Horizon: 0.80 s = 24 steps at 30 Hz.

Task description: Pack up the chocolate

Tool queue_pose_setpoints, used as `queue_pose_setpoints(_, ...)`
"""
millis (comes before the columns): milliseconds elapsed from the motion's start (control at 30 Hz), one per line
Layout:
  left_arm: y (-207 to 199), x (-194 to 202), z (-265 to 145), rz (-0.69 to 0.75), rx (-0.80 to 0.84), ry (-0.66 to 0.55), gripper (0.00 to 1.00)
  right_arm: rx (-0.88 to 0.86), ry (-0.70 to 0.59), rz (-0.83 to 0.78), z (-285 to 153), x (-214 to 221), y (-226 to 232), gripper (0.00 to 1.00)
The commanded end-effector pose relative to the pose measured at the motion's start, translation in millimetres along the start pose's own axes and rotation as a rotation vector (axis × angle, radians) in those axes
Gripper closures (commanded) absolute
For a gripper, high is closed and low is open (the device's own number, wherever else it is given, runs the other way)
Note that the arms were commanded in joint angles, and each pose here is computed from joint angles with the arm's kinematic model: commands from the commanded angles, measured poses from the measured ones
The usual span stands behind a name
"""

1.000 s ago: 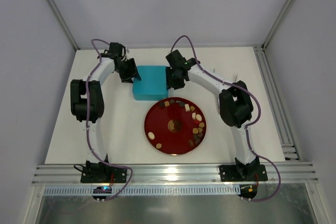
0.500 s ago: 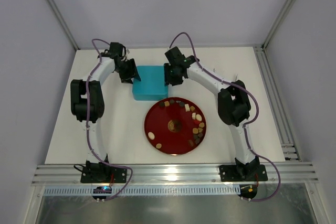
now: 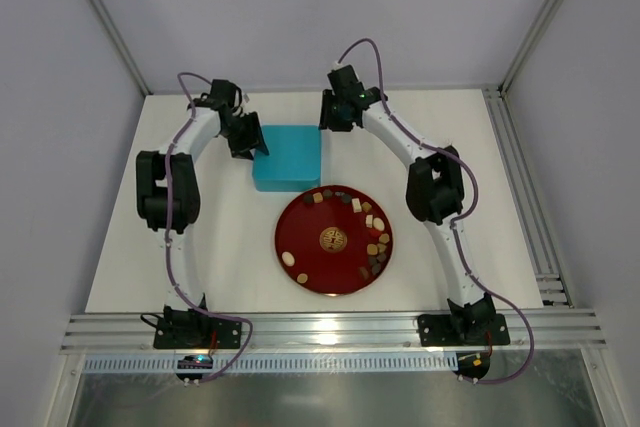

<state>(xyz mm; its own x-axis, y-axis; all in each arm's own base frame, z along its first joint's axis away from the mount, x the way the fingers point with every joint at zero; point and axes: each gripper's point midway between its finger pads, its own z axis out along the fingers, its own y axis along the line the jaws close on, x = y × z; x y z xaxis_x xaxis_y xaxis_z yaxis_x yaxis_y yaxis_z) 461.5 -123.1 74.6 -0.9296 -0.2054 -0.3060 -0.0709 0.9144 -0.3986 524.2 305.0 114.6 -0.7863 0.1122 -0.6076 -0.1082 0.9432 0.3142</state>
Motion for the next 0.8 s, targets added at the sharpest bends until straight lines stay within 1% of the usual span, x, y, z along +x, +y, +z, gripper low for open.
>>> queue_pose_setpoints(0, 28.3, 44.6, 24.8, 0.032, -0.141, 0.167, 0.5, -0.028, -0.022, -0.011, 14.0, -3.4, 14.2, 0.55)
queue_pose_setpoints(100, 28.5, 45.0, 24.1, 0.037, -0.147, 0.174, 0.5, -0.026, -0.028, -0.008, 18.7, -1.3, 12.4, 0.55)
queue_pose_setpoints(167, 26.9, 43.1, 22.9, 0.046, -0.149, 0.171, 0.5, -0.029, -0.049, -0.009, 13.0, -6.8, 13.7, 0.53)
queue_pose_setpoints(233, 27.4, 44.3, 22.1, 0.05, -0.155, 0.178, 0.5, -0.019, -0.057, -0.019, 9.7, -11.1, 13.0, 0.53)
queue_pose_setpoints(367, 27.1, 40.2, 18.9, 0.058, -0.162, 0.165, 0.5, -0.023, -0.111, -0.031, -10.9, -29.3, 16.7, 0.53)
queue_pose_setpoints(500, 25.7, 33.3, 12.9, 0.06, -0.167, 0.149, 0.49, -0.047, -0.136, -0.033, -26.6, -40.0, 23.0, 0.53)
queue_pose_setpoints(767, 8.8, -3.4, -14.8, 0.051, -0.117, 0.033, 0.46, -0.085, -0.176, -0.045, -51.6, -53.9, 30.9, 0.52)
